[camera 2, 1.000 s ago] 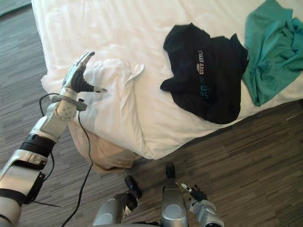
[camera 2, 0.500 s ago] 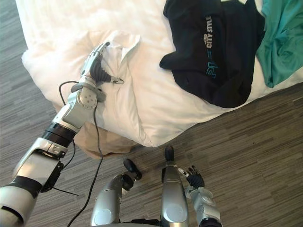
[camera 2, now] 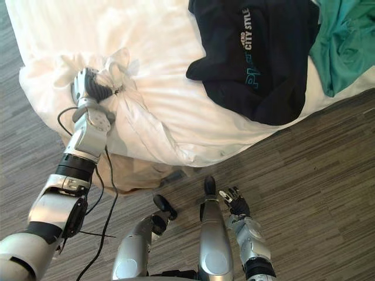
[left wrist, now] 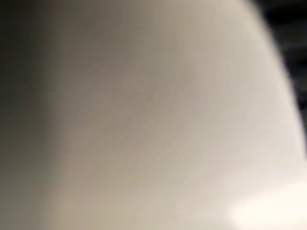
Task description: Tidy the bed and pick cloth on bed and put in laundry
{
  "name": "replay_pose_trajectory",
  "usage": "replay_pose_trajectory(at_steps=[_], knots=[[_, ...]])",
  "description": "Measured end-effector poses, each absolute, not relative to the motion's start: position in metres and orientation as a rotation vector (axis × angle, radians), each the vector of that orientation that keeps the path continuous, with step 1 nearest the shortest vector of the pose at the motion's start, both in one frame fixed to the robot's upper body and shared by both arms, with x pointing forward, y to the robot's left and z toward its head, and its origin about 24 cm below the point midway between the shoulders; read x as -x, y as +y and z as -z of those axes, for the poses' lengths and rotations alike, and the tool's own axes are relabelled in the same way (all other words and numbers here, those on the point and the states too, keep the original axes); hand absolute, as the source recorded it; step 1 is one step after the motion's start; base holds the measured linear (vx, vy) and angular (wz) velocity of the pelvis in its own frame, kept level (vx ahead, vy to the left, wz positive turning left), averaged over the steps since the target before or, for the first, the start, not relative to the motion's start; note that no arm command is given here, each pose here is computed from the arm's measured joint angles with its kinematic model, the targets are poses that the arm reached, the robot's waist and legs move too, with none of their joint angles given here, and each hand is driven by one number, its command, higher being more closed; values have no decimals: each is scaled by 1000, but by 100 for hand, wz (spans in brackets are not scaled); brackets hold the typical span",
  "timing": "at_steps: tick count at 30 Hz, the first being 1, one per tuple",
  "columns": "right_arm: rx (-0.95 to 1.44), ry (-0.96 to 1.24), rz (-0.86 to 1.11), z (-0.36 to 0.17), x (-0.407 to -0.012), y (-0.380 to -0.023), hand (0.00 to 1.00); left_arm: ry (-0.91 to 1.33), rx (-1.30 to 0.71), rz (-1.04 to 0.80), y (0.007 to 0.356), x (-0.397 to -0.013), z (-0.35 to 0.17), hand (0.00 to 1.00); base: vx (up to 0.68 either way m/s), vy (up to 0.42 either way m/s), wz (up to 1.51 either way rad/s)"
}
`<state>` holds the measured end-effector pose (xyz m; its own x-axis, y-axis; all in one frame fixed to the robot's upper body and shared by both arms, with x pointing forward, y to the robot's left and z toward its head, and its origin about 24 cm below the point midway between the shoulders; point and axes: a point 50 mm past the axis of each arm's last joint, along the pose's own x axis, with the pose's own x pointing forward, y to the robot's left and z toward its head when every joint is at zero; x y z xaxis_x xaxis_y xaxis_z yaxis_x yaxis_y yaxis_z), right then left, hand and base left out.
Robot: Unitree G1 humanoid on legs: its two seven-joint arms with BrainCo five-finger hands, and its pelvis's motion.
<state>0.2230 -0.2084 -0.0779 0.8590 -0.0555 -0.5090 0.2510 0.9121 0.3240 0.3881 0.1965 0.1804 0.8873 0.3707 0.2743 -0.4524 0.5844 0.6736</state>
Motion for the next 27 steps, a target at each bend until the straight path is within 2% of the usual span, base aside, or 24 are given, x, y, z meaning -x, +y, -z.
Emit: replay_pose_trajectory(at_steps=[8, 11, 18, 19, 27], knots=[[-329, 606, 213, 92, -203, -217, 0, -155, -693, -326, 200, -375, -149, 100, 82, 24, 10], [-328, 707, 242, 107, -185, -217, 0, -151, -695, -287, 216, -359, -133, 100, 144, -8, 32], [-367, 952, 355, 142, -129, -224, 0, -21, -679, -186, 251, -297, -70, 100, 134, -12, 33], [-371, 973, 361, 145, -125, -224, 0, -9, -661, -153, 251, -288, -64, 0, 117, -17, 24], [-415, 1044, 416, 152, -104, -230, 0, 159, -398, -81, 256, -235, -17, 0, 12, -5, 14]])
